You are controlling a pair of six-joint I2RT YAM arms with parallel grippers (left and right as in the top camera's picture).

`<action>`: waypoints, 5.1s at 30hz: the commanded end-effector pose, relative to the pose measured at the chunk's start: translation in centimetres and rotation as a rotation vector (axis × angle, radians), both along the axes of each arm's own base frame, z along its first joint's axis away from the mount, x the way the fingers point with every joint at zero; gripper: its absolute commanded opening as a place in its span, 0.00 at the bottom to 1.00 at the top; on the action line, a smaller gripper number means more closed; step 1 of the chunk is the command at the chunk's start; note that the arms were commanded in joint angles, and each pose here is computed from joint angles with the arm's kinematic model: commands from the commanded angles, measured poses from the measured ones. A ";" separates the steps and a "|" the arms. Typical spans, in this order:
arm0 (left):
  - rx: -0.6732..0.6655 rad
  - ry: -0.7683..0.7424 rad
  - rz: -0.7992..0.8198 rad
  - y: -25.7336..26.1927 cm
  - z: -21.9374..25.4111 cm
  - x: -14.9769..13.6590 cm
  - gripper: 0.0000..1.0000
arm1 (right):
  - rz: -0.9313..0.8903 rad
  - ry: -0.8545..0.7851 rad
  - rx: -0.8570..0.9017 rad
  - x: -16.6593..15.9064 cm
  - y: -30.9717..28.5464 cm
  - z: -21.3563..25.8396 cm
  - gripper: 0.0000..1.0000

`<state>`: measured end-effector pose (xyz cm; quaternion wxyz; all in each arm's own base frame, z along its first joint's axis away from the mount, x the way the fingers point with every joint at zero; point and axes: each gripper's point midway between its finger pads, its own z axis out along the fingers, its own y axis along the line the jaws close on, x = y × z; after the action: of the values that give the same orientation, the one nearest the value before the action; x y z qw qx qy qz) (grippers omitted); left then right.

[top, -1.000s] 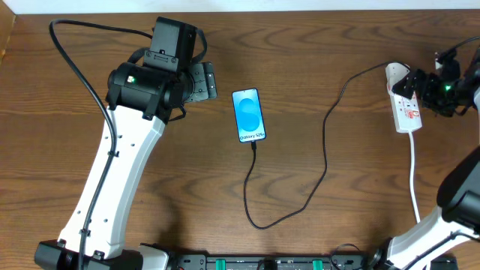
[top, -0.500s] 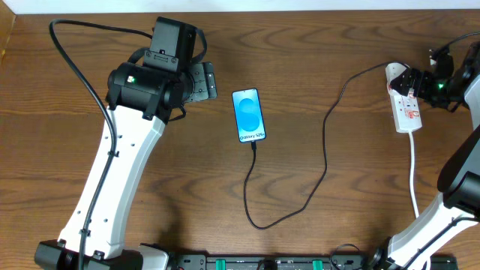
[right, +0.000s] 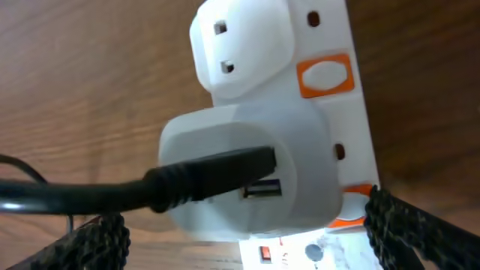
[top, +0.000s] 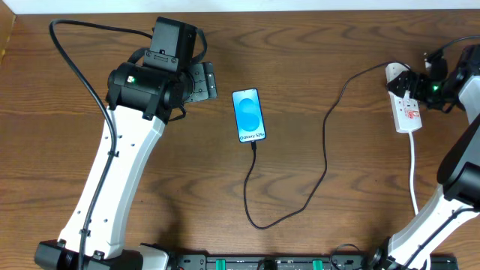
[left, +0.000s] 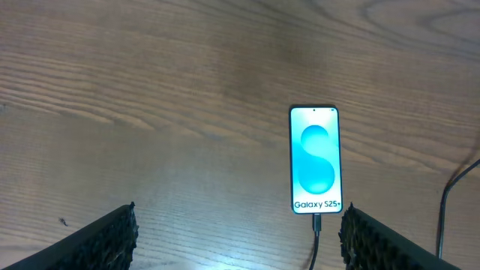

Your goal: Plug charger to phone and switch on socket

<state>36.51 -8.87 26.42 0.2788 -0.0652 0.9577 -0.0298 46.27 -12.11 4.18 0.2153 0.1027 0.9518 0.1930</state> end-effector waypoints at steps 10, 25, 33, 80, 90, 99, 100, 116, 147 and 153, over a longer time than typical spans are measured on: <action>0.024 -0.009 0.000 0.5 0.3 -0.1 0.85 | 0.060 0.023 0.079 0.2 3.7 -0.8 0.99; 0.024 -0.009 0.000 0.5 0.3 -0.1 0.85 | 0.032 0.073 0.160 -0.7 5.0 -0.8 0.99; 0.024 -0.009 0.000 0.5 0.3 -0.1 0.85 | 0.025 0.103 0.173 -1.3 5.4 -1.4 0.99; 0.024 -0.009 0.000 0.5 0.3 -0.1 0.86 | -0.355 0.130 -0.123 -7.2 0.3 7.1 0.99; 0.024 -0.009 0.000 0.5 0.3 -0.1 0.85 | -0.472 0.048 -0.189 -11.5 0.4 14.9 0.99; 0.024 -0.009 0.000 0.6 0.3 -0.1 0.86 | -0.474 0.027 -0.192 -11.6 0.4 15.6 0.99; 0.024 -0.009 0.000 0.5 0.3 -0.1 0.85 | -0.474 0.027 -0.192 -11.6 0.4 15.6 0.99; 0.020 -0.012 -0.009 0.3 0.5 -0.3 0.85 | -0.474 0.027 -0.192 -11.6 0.4 15.6 0.99; -0.190 -1.024 0.006 2.7 4.2 -5.5 0.86 | -0.474 0.027 -0.192 -11.6 0.4 15.6 0.99; -0.182 -1.178 0.093 6.4 3.7 -9.1 0.86 | -0.474 0.027 -0.192 -11.6 0.4 15.6 0.99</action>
<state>28.78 -4.23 30.03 0.7356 -0.0916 0.6537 -0.1524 34.76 -11.67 19.75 0.2507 0.2999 0.9193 0.0452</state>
